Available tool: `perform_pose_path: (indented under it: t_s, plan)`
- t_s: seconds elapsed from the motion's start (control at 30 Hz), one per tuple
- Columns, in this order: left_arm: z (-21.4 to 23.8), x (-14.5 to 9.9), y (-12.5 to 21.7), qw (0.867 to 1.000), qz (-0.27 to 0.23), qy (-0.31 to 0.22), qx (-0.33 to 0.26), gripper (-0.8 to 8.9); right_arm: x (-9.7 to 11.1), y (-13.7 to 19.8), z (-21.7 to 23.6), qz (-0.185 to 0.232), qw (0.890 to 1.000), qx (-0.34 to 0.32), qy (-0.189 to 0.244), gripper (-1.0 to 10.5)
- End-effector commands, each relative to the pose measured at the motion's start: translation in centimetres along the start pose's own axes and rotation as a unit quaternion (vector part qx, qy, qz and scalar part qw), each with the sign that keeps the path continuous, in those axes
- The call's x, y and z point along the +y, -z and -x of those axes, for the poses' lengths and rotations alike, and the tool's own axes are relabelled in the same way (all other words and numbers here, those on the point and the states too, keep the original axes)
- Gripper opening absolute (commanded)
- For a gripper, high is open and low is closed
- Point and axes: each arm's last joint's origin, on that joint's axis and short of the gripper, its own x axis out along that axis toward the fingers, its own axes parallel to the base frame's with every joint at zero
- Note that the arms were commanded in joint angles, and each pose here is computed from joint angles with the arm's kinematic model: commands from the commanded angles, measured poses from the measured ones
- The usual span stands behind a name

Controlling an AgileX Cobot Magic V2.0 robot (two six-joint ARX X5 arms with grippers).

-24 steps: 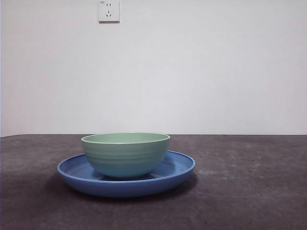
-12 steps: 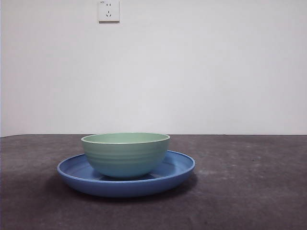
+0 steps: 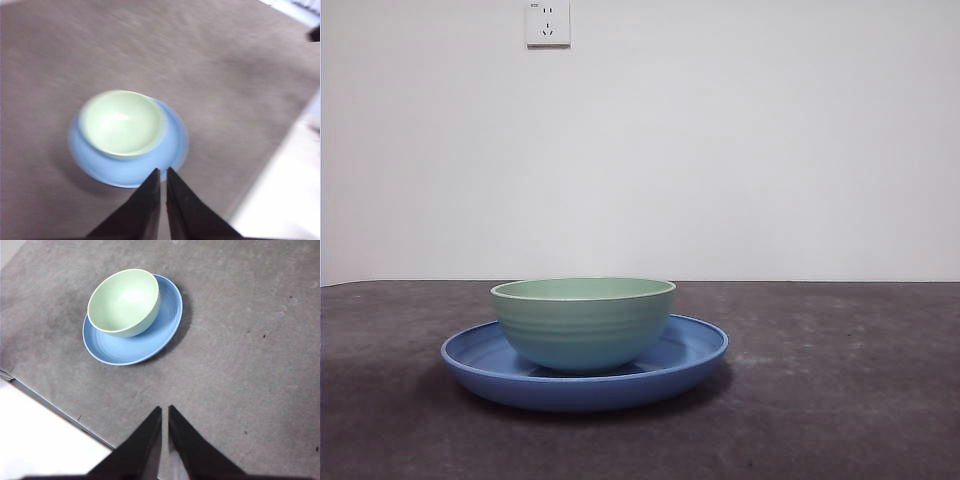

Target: Place the green bowl on the blue plate

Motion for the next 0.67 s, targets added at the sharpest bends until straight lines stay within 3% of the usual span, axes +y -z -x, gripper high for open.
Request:
perform_pose_path:
  t_s: [0.03,0.2,0.43,0.67]
  plan:
    - [0.0,0.8,-0.1,0.998,-0.034,-0.044,-0.006,0.20,0.2,-0.2,0.2,0.000,1.000,-0.008,-0.005,0.2]
    - [-1.1,2.6,1.5,0.993,0.010,-0.117,-0.016,0.20,0.2,-0.2,0.2,0.000,1.000,-0.007,-0.005,0.2]
    - [-3.7,5.0,6.3,0.981,0.048,-0.189,-0.012,0.20,0.2,-0.2,0.2,0.000,1.000,-0.008,-0.005,0.2]
    - [-5.8,6.5,11.4,0.956,0.082,-0.269,-0.078,0.20,0.2,-0.2,0.2,0.000,1.000,-0.009,-0.005,0.2]
